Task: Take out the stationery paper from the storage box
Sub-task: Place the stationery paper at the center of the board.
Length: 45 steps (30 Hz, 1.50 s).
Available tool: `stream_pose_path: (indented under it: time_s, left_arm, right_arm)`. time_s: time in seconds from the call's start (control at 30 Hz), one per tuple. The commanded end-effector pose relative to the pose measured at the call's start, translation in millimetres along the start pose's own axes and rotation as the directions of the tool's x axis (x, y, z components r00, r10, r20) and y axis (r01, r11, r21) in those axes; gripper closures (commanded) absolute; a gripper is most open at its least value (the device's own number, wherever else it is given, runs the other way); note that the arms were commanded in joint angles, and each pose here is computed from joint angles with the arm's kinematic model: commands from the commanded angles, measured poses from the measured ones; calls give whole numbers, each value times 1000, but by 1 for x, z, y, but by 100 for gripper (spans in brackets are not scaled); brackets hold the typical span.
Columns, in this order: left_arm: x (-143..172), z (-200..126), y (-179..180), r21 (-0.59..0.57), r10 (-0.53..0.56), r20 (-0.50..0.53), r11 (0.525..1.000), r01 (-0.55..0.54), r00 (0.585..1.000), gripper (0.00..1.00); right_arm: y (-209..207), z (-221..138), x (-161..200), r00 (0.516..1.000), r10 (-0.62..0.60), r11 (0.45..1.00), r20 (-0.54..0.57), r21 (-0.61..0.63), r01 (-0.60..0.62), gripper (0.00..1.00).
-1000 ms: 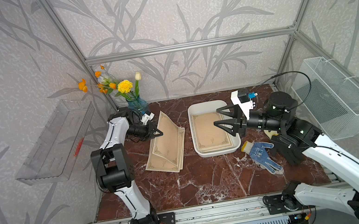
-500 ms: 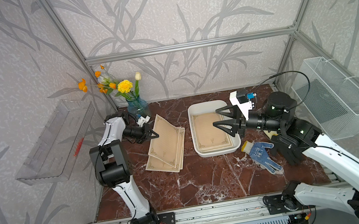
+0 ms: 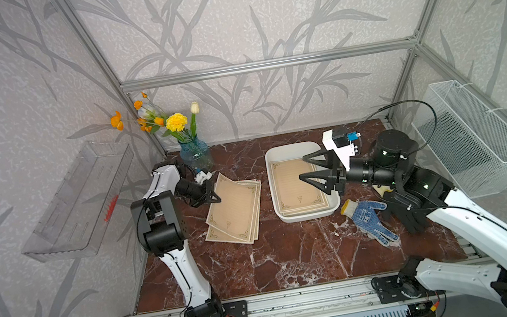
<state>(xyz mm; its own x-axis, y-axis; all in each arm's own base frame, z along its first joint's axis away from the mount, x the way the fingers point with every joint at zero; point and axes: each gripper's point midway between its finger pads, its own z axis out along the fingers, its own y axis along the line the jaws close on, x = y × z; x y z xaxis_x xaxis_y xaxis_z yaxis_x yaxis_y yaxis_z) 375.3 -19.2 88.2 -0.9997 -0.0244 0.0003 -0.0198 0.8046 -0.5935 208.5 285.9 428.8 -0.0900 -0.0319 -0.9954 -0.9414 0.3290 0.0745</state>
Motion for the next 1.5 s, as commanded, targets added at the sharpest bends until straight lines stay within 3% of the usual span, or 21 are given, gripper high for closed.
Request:
stream_pose_path:
  time_s: [0.0, 0.23, 0.6, 0.93, 1.17, 1.33, 1.4, 1.47]
  left_arm:
    - [0, -3, 9, -52, -16, -17, 999, 15, 1000, 94]
    - [0, -1, 20, -100, -44, -25, 994, 41, 999, 79]
    - [5, -8, 57, -306, -114, -35, 947, 98, 993, 73]
    - [-1, -35, 64, -423, -98, 35, 900, 104, 995, 65]
    - [-15, -74, 32, -428, -14, 178, 899, 90, 984, 65]
    - [-31, -97, -22, -327, 136, 359, 945, -12, 923, 64]
    - [-35, -105, -50, -304, 224, 435, 948, -92, 872, 64]
    - [-37, -113, -84, -298, 339, 511, 932, -207, 790, 64]
  right_arm:
    - [4, -2, -13, 999, -31, 1000, 25, 1, 31, 41]
    - [2, -1, -13, 999, -38, 999, 18, 23, 38, 41]
    - [-32, 0, -8, 998, -3, 977, -63, 214, 16, 42]
    - [-88, -8, 20, 977, 85, 868, -195, 496, 23, 42]
    - [-113, -19, 29, 959, 136, 788, -248, 614, 47, 42]
    - [-132, -37, 39, 946, 207, 731, -251, 682, 21, 42]
    - [-140, -45, 44, 939, 245, 706, -242, 708, -2, 43]
    - [-148, -52, 47, 931, 283, 683, -231, 729, -27, 44]
